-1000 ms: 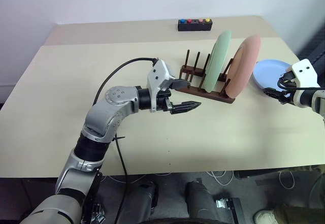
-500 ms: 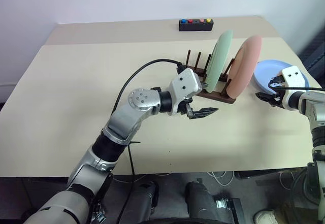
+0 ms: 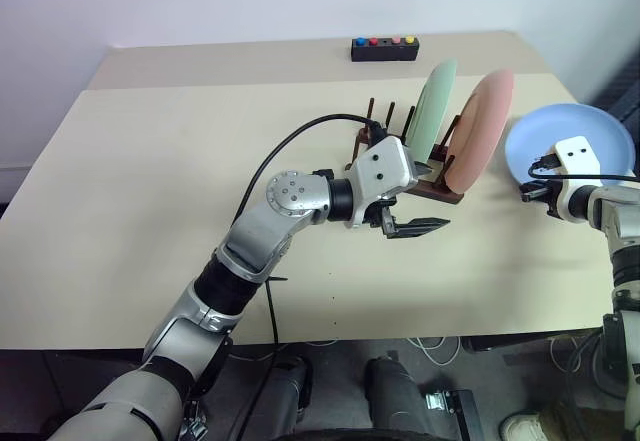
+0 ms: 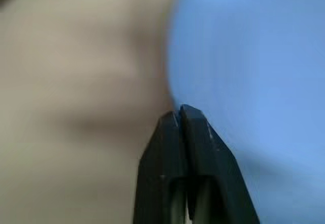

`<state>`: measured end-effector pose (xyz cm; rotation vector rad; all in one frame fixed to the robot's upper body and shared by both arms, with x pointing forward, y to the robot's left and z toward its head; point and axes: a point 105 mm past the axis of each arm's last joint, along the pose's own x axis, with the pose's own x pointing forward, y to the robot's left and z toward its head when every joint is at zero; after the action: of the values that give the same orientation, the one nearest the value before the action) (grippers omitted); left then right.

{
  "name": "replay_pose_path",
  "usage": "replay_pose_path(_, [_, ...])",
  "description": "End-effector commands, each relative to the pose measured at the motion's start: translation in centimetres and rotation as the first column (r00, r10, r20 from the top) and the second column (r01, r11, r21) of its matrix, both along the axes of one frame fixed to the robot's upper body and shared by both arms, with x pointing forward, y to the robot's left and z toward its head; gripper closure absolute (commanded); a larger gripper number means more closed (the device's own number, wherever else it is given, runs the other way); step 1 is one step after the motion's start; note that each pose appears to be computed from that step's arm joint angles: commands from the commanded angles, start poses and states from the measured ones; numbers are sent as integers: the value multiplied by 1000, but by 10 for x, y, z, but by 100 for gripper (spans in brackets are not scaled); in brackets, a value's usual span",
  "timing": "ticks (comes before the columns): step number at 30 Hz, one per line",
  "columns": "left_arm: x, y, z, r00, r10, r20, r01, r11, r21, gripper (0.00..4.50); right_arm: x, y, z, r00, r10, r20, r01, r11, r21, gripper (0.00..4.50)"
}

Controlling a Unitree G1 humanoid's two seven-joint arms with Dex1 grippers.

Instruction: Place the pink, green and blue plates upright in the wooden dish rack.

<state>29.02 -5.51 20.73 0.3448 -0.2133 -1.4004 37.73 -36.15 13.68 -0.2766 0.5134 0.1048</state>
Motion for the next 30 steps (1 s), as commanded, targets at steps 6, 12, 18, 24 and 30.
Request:
replay_pose_path(6, [-1, 0, 15, 999, 7, 40, -6, 999, -42, 46, 4, 2, 14, 999, 23, 32, -23, 1000, -17, 445])
replay_pose_path(12, [5, 3, 16, 999, 34, 41, -32, 998, -57, 46, 11, -5, 56, 980, -42, 194, 39, 999, 21, 445])
replay_pose_path(18, [10, 5, 18, 998, 52, 43, -49, 997, -68, 46, 10, 4, 81, 961, -30, 274, 7, 996, 84, 445])
replay_pose_path(24, [12, 6, 20, 997, 58, 50, -54, 996, -75, 46, 8, 5, 106, 935, -51, 350, 14, 994, 109, 445])
replay_pose_path(30, [14, 6, 20, 997, 66, 50, -62, 995, -83, 46, 8, 4, 126, 894, -86, 440, 14, 986, 165, 445])
